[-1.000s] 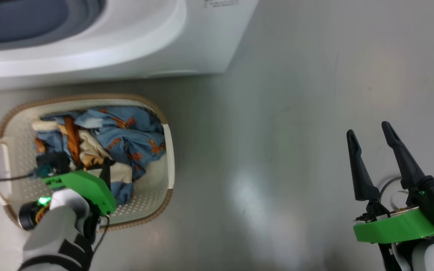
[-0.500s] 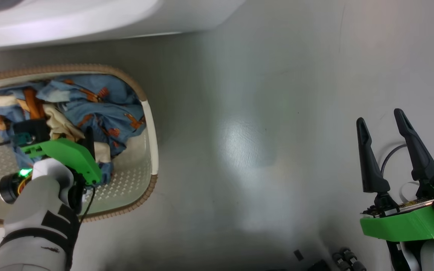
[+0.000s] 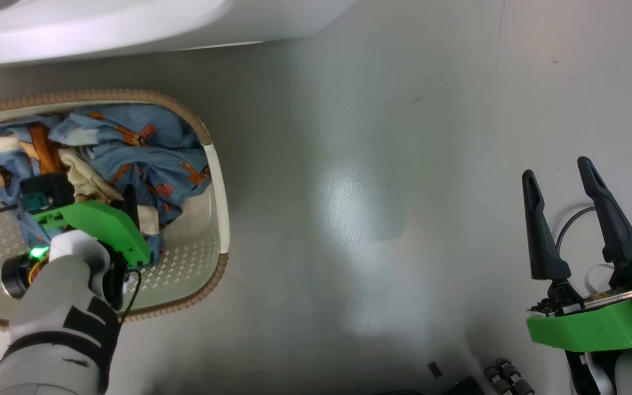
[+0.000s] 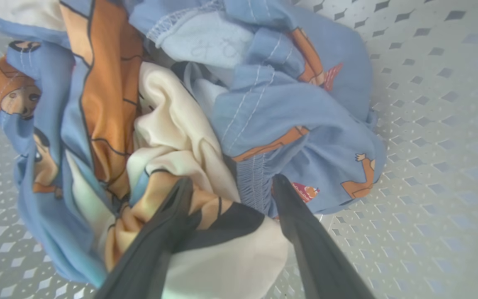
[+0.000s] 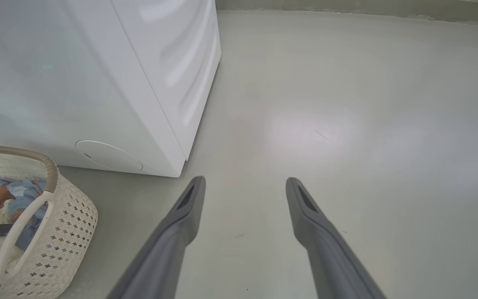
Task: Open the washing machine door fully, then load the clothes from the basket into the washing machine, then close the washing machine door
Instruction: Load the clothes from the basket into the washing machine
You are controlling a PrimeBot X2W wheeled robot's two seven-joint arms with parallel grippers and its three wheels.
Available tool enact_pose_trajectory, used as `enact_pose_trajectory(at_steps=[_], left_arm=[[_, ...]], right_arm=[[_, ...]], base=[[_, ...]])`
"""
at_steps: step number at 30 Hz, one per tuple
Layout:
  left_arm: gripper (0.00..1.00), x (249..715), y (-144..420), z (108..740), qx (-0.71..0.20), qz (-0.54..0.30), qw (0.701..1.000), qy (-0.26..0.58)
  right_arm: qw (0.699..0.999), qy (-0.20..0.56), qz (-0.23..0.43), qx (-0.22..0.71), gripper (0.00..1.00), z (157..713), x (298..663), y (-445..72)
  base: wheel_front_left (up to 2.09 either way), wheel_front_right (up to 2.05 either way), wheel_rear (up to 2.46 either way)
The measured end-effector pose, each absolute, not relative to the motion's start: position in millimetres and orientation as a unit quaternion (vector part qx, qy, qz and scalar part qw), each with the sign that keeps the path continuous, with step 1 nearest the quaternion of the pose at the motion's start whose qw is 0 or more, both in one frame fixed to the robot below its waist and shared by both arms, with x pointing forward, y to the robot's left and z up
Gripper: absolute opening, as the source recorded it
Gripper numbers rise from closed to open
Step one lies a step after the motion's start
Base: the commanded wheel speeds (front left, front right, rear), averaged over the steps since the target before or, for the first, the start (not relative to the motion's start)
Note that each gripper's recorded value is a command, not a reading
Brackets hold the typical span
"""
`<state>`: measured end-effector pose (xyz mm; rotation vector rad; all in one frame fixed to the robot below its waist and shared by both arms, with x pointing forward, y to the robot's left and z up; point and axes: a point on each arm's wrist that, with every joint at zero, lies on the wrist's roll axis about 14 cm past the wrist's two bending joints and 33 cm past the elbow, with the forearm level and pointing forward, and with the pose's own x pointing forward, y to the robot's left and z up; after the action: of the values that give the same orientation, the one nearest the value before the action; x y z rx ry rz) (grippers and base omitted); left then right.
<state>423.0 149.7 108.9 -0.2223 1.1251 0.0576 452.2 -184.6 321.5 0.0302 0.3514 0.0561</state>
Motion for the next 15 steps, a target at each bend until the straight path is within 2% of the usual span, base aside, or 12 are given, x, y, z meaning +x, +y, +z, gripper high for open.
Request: enact_pose_trajectory(at_steps=[10, 11, 12, 13, 14, 15], left_arm=[[1.0, 424.3, 148.6, 108.1, -0.112, 0.03, 0.836, 0.537], [0.51, 423.5, 148.3, 107.7, -0.114, 0.032, 0.833, 0.54], [0.1, 422.6, 147.8, 107.3, -0.117, 0.033, 0.831, 0.543], [0.1, 422.6, 147.6, 107.4, -0.117, 0.033, 0.831, 0.543], [0.0, 422.8, 147.6, 107.6, -0.118, 0.033, 0.831, 0.543], [0.0, 423.1, 146.9, 108.0, -0.121, 0.031, 0.831, 0.542]], right_arm=[[0.983, 0.178, 0.032, 0.012, 1.0, 320.8, 453.8, -182.1], [0.983, 0.178, 0.032, 0.012, 1.0, 321.3, 454.0, -182.2], [0.984, 0.177, 0.032, 0.011, 1.0, 321.8, 454.1, -182.3], [0.984, 0.176, 0.032, 0.011, 1.0, 322.3, 454.3, -182.4], [0.984, 0.176, 0.032, 0.011, 1.0, 322.6, 454.3, -182.4], [0.984, 0.176, 0.032, 0.011, 1.0, 322.9, 454.4, -182.4]], base=[[0.0, 0.0, 0.0], [0.0, 0.0, 0.0], [0.0, 0.0, 0.0], [0.0, 0.0, 0.0], [0.0, 0.0, 0.0], [0.0, 0.0, 0.0]])
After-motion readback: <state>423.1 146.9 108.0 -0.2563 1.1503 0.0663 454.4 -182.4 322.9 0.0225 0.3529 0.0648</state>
